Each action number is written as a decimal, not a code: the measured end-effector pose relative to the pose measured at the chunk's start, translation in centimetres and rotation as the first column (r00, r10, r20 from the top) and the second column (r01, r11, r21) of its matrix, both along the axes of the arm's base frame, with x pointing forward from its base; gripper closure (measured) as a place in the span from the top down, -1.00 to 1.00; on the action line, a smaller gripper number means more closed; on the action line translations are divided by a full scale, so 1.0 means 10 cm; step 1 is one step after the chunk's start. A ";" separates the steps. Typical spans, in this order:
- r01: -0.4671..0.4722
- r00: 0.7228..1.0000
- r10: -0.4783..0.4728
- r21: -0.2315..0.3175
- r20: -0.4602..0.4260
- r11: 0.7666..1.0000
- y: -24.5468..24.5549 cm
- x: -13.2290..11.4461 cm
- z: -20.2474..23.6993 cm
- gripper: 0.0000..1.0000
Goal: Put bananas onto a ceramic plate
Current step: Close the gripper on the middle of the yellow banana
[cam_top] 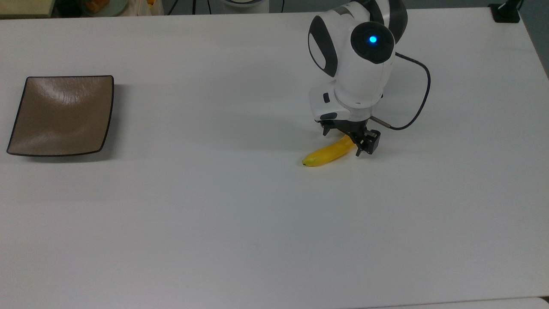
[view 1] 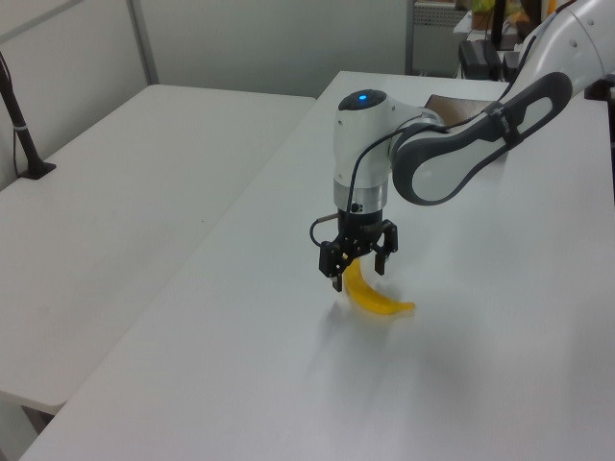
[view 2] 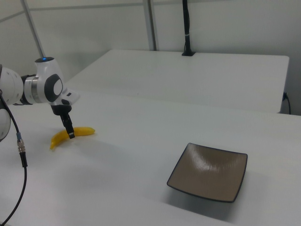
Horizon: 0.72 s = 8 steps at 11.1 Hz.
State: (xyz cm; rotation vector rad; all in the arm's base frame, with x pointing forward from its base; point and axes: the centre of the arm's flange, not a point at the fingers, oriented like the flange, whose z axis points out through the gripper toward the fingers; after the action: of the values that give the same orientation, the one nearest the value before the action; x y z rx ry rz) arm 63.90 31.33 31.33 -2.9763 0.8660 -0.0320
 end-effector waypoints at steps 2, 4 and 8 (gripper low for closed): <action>0.000 1.000 0.000 -0.001 -0.003 1.000 0.00 0.00 -0.03 0.86; 0.000 1.000 0.000 -0.001 -0.002 1.000 0.00 0.00 -0.02 0.35; 0.000 1.000 0.000 -0.001 -0.001 1.000 0.00 0.01 -0.02 -0.36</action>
State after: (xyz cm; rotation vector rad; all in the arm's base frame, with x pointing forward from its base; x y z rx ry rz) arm 63.96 31.34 31.17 -2.9770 0.8657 -0.0313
